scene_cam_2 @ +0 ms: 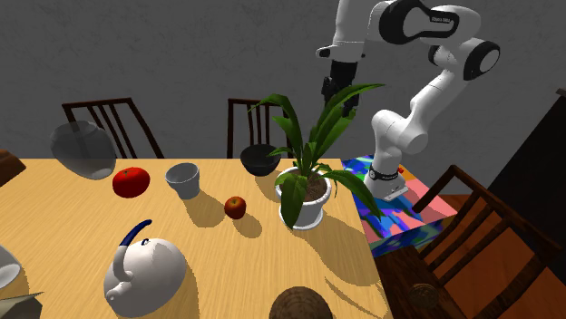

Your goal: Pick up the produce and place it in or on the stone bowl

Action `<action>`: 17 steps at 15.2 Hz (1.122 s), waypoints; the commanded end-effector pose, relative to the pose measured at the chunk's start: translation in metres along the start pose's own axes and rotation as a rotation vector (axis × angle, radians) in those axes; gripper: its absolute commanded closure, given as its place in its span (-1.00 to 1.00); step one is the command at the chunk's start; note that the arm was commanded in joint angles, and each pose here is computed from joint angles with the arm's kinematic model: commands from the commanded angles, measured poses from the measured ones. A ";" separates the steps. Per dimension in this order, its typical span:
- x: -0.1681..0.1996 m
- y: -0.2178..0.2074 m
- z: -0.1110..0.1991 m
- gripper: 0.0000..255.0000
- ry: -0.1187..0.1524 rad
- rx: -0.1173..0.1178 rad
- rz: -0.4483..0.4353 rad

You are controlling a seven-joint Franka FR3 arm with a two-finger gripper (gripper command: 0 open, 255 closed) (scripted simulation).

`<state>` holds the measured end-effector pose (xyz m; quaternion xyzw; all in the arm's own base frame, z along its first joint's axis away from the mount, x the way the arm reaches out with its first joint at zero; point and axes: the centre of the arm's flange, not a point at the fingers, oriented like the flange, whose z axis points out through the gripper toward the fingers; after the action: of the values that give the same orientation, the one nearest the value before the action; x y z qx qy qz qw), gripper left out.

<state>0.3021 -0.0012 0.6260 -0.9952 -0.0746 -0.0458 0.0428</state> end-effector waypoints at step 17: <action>0.181 0.025 0.123 -1.00 -0.074 -0.016 -0.138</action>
<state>0.4853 0.0117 0.5268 -0.9897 -0.1392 -0.0149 0.0297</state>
